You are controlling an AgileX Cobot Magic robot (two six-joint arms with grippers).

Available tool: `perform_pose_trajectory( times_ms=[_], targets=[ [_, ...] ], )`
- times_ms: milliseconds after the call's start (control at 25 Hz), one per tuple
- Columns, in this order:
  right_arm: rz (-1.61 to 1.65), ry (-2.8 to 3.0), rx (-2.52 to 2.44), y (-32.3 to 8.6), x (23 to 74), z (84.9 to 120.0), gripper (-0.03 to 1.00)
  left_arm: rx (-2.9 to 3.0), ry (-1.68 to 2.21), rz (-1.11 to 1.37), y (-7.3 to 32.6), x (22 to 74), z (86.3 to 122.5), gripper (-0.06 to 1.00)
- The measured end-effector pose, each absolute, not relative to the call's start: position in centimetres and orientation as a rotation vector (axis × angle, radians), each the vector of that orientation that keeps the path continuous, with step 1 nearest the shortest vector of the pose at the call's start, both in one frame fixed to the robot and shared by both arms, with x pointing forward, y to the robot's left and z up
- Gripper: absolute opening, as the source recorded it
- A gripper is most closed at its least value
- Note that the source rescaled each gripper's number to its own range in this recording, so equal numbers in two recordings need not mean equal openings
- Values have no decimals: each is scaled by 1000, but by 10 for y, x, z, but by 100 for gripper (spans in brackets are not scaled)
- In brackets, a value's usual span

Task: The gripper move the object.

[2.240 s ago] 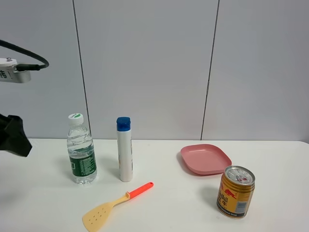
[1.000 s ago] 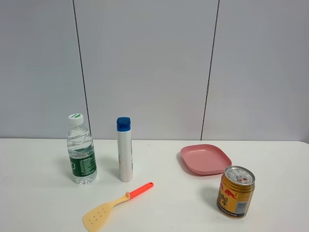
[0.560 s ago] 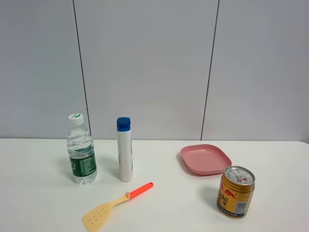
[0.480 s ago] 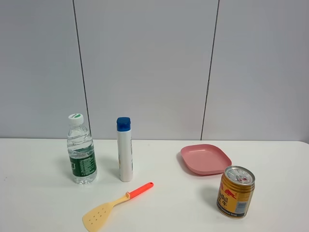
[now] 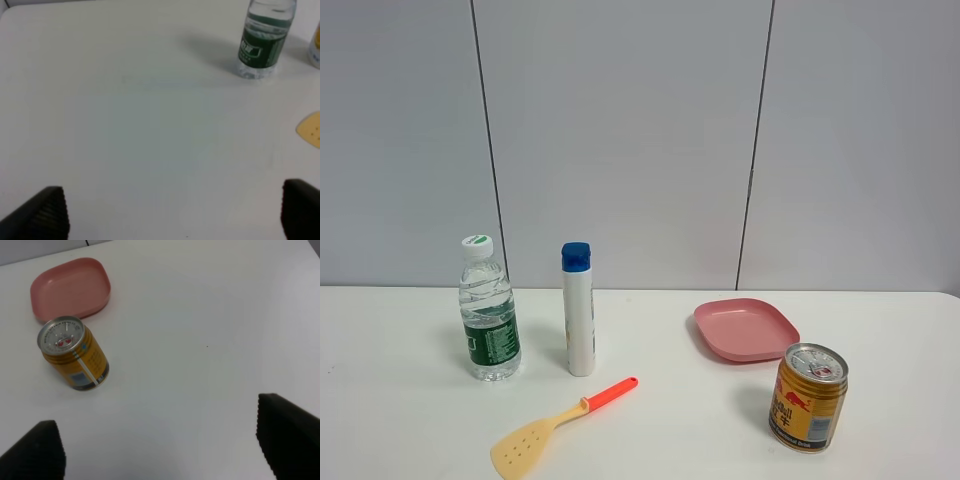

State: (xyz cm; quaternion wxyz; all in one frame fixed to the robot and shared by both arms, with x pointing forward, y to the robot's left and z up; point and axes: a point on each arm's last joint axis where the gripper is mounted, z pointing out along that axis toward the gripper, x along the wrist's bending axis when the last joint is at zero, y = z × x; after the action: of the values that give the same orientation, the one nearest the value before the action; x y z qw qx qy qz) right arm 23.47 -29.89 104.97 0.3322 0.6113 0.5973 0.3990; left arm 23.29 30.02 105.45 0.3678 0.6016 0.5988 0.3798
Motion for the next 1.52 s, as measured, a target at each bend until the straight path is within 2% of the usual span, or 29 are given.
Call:
perform_pose_trajectory(
  times_ms=[1520],
  targets=[
    [1043,1561,1597,-299,235,1050,100,1561,1518,973,299,233,1055,84]
  ],
)
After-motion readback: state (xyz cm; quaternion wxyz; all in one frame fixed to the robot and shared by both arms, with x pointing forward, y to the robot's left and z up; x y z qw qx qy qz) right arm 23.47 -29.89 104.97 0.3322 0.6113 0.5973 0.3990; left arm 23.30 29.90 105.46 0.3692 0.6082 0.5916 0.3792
